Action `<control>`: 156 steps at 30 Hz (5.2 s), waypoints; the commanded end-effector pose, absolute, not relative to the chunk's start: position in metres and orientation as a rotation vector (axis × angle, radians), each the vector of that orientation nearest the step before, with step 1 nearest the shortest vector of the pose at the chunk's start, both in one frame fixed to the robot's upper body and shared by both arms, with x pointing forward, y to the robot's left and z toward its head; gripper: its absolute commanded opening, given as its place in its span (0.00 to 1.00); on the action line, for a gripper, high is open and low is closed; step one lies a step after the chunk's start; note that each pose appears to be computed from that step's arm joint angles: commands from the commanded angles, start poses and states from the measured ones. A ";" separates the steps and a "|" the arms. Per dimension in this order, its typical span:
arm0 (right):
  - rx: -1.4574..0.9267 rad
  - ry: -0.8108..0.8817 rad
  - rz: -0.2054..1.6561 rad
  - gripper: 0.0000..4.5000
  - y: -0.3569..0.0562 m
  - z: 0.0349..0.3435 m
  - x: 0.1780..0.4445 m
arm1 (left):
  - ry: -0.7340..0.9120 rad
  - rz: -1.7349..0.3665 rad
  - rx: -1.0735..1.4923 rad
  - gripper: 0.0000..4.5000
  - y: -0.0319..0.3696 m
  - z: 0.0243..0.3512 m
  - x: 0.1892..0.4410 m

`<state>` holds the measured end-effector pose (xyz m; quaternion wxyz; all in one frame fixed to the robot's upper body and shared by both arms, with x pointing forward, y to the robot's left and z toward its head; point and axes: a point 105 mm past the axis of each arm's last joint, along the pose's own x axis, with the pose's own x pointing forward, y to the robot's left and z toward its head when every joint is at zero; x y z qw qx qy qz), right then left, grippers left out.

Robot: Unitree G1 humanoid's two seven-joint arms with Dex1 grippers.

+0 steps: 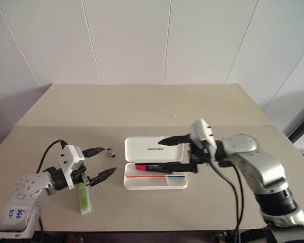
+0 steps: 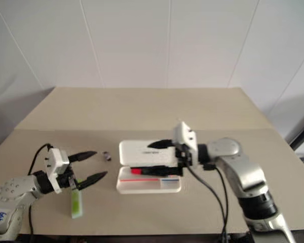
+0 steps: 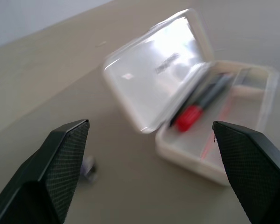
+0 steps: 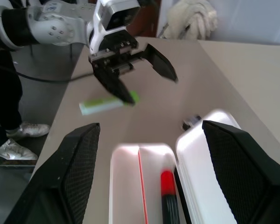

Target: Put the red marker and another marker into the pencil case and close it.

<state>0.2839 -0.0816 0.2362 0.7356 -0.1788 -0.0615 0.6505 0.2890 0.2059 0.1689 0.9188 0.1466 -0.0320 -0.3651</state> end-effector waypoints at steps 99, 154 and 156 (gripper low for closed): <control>-0.412 -0.205 1.118 1.00 -0.170 0.232 0.307 | 0.191 -1.380 0.371 0.24 0.110 0.210 0.274; -0.408 -0.200 1.060 1.00 -0.168 0.227 0.301 | 0.328 -1.484 0.647 0.53 0.067 0.154 0.310; -0.409 -0.199 1.060 1.00 -0.168 0.227 0.301 | 0.330 -1.489 0.644 0.69 0.066 0.154 0.309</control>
